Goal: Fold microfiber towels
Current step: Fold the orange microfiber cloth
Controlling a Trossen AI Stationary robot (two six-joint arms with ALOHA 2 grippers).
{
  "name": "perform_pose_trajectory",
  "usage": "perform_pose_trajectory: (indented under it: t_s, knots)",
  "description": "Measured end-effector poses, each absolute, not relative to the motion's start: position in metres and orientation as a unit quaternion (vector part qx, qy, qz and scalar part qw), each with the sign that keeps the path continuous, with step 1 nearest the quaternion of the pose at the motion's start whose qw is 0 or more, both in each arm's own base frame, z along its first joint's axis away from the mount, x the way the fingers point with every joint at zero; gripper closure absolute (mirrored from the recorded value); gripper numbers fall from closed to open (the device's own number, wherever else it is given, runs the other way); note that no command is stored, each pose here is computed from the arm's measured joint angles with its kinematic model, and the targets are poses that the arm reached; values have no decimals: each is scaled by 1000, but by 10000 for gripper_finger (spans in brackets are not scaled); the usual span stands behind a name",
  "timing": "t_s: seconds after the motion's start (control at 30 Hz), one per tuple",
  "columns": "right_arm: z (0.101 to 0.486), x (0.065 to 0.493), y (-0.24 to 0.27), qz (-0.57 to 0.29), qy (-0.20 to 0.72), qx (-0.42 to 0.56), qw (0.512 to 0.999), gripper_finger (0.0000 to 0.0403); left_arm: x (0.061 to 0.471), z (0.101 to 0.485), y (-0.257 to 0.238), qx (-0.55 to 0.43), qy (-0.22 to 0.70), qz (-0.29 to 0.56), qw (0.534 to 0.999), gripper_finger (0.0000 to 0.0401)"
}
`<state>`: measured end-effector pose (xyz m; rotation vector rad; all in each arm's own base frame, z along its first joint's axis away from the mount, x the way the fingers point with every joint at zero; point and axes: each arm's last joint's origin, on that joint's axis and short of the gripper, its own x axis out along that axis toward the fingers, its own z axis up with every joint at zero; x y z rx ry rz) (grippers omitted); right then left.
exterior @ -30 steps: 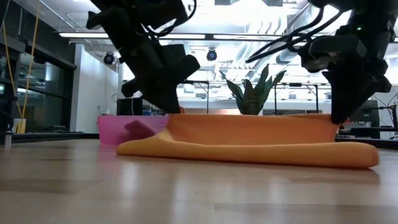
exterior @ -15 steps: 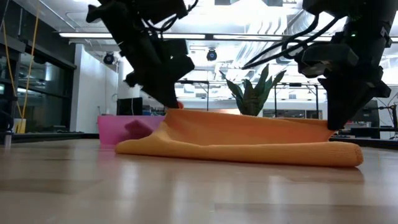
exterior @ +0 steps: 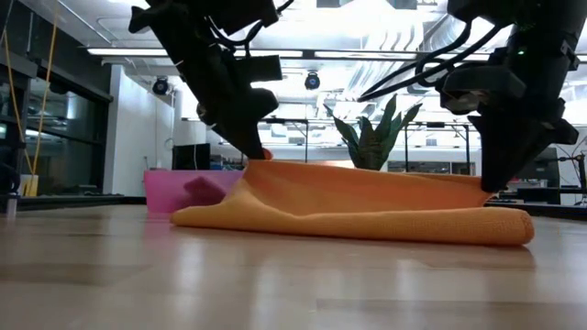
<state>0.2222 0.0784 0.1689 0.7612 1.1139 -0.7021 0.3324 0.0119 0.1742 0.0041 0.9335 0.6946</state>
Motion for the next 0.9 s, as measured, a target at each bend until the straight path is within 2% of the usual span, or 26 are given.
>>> perform_pose_trajectory:
  t_s: [0.23, 0.33, 0.57, 0.67, 0.9]
  knots:
    - [169, 223, 76, -325, 496, 344, 728, 390, 332, 174, 13, 12, 438, 341, 832, 387]
    - [168, 222, 75, -330, 503, 340, 723, 357, 331, 174, 15, 17, 440, 348, 828, 366]
    - [173, 218, 72, -342, 493, 329, 729, 251, 330, 175, 33, 14, 437, 371, 820, 298]
    - [180, 214, 70, -346, 480, 328, 736, 222, 332, 179, 41, 15, 442, 364, 820, 271]
    - [207, 202, 65, -303, 445, 326, 777, 213, 343, 218, 52, -3, 430, 300, 852, 223]
